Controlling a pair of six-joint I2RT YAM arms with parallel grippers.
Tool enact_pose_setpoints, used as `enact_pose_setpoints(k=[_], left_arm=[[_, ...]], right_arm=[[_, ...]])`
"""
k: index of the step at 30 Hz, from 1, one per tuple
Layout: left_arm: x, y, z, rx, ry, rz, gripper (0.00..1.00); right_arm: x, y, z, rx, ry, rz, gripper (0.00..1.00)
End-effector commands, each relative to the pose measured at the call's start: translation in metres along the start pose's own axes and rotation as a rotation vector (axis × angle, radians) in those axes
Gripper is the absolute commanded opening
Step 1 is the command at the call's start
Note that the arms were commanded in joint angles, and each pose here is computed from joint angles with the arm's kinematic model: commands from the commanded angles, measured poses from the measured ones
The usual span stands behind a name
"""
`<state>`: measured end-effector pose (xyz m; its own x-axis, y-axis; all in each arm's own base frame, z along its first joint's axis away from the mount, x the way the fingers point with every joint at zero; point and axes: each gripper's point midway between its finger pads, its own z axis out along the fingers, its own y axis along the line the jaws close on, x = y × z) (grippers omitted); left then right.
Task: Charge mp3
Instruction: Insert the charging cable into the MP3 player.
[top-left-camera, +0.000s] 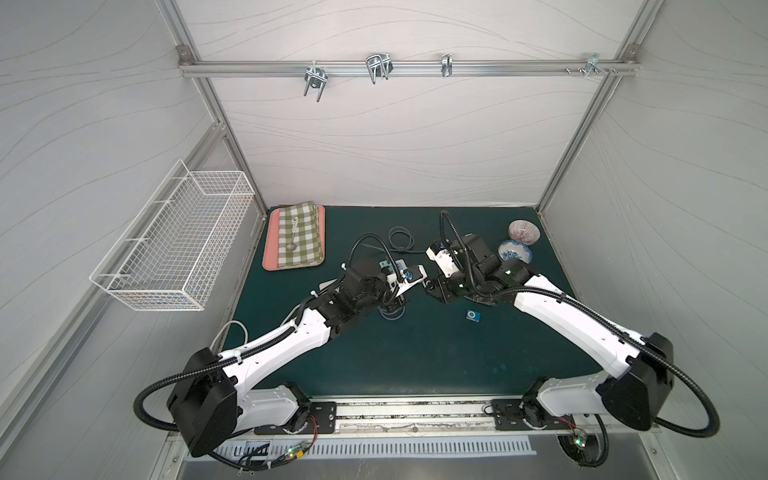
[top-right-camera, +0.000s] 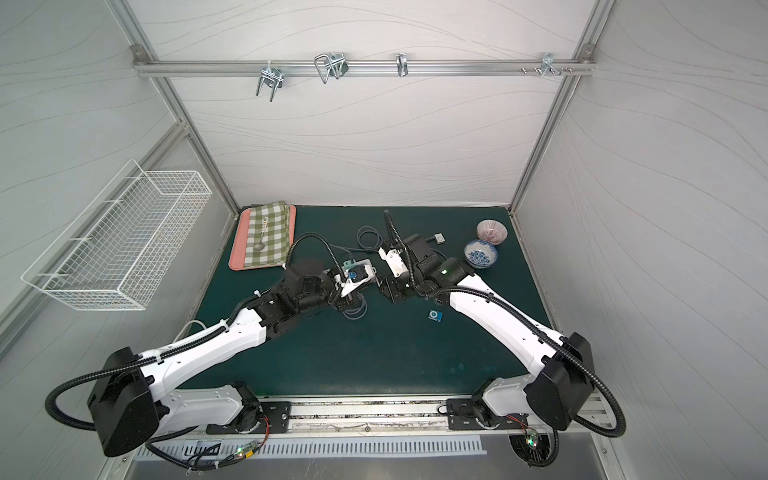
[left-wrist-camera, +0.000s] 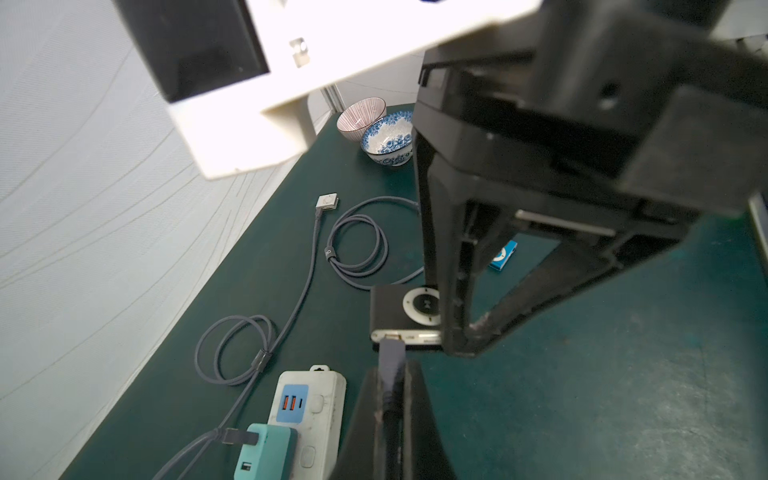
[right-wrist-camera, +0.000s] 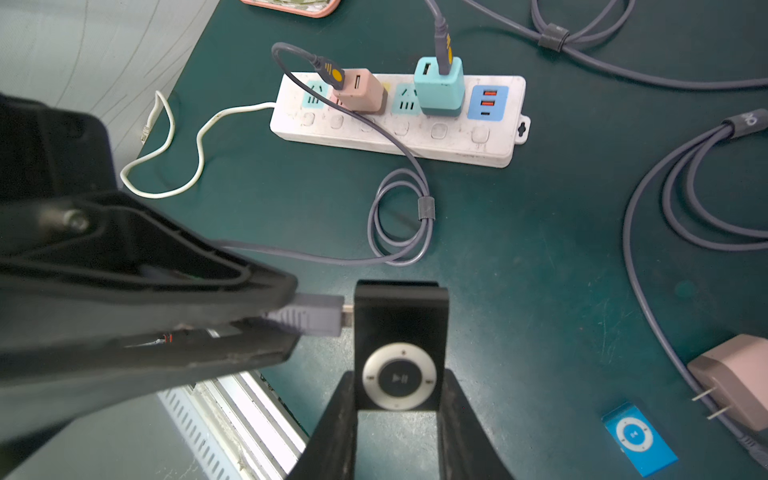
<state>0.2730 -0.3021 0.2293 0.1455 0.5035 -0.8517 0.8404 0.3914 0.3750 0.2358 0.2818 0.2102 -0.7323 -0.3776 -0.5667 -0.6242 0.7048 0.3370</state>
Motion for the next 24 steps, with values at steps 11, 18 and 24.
enact_pose_setpoints(k=[11, 18, 24], left_arm=[[-0.006, 0.001, 0.008, -0.037, -0.057, 0.085, 0.0], [-0.008, -0.001, 0.011, -0.032, -0.091, 0.065, 0.0], [-0.01, 0.0, 0.016, -0.02, -0.132, 0.038, 0.0]], right_arm=[[-0.012, 0.043, -0.011, -0.153, -0.016, -0.077, 0.16], [-0.015, 0.054, -0.015, -0.194, -0.029, -0.08, 0.16], [-0.013, 0.069, -0.016, -0.272, -0.026, -0.101, 0.15]])
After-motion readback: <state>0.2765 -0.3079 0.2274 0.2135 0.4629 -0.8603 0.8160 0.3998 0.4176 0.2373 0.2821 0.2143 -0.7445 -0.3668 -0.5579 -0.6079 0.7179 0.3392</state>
